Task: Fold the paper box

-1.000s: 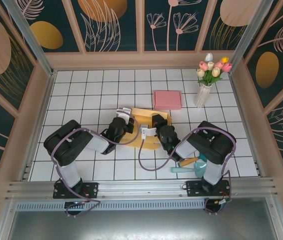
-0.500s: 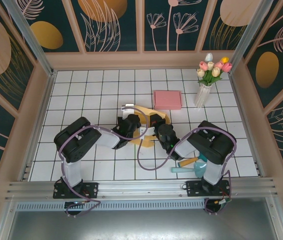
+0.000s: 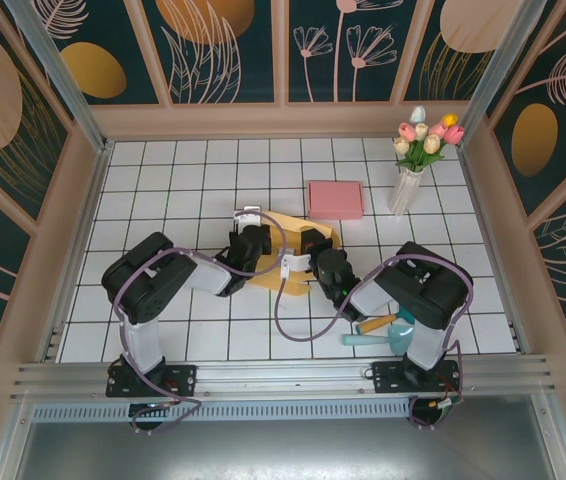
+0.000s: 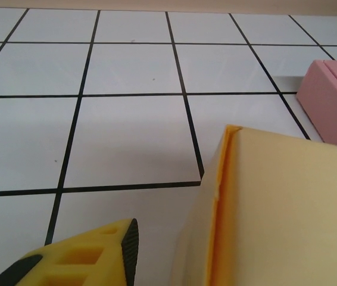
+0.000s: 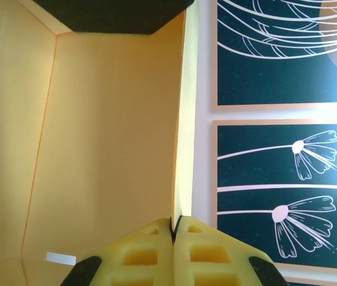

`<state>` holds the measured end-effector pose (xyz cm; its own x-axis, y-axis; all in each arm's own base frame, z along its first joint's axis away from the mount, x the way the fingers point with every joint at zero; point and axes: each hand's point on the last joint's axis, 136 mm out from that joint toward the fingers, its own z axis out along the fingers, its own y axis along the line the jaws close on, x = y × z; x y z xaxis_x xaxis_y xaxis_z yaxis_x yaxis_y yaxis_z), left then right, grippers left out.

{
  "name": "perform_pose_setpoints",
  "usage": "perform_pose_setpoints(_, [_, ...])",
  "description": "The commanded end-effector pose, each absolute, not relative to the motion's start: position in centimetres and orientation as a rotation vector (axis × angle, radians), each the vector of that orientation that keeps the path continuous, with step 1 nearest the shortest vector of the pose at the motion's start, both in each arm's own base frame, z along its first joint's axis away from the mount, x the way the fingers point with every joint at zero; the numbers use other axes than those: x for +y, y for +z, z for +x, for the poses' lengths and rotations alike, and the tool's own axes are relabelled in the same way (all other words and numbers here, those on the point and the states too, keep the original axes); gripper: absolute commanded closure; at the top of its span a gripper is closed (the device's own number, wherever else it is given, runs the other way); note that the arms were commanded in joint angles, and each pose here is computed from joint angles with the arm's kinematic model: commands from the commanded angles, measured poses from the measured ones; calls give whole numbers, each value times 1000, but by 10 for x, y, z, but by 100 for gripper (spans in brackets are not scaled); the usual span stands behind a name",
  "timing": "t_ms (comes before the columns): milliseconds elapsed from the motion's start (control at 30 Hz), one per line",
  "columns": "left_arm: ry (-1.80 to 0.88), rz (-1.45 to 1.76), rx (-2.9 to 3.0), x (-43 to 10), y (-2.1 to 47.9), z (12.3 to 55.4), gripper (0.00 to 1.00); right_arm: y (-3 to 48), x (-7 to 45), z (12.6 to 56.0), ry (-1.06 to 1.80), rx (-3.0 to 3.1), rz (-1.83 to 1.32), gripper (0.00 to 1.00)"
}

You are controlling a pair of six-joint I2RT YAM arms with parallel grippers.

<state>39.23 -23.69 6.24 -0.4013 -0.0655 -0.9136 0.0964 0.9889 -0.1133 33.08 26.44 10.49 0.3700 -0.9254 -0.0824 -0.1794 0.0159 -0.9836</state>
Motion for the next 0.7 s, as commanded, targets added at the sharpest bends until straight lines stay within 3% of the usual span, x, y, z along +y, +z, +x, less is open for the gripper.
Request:
perform_pose_setpoints(0, [-250, -16, 1938, -234, 79, 392, 58, 20, 242, 305, -756, 1176, -1754, 100])
perform_pose_setpoints(233, [-347, 56, 1935, -241, 85, 377, 47, 20, 242, 307, -746, 1195, -1743, 100])
perform_pose_setpoints(367, [-323, 107, 1944, -240, 76, 374, 47, 20, 242, 307, -749, 1192, -1741, 100])
perform_pose_setpoints(467, [-290, 122, 1949, -241, 71, 377, 52, 21, 242, 307, -753, 1192, -1737, 100])
perform_pose_setpoints(667, [-280, 126, 1938, -244, 69, 382, 77, 24, 244, 309, -758, 1194, -1718, 100])
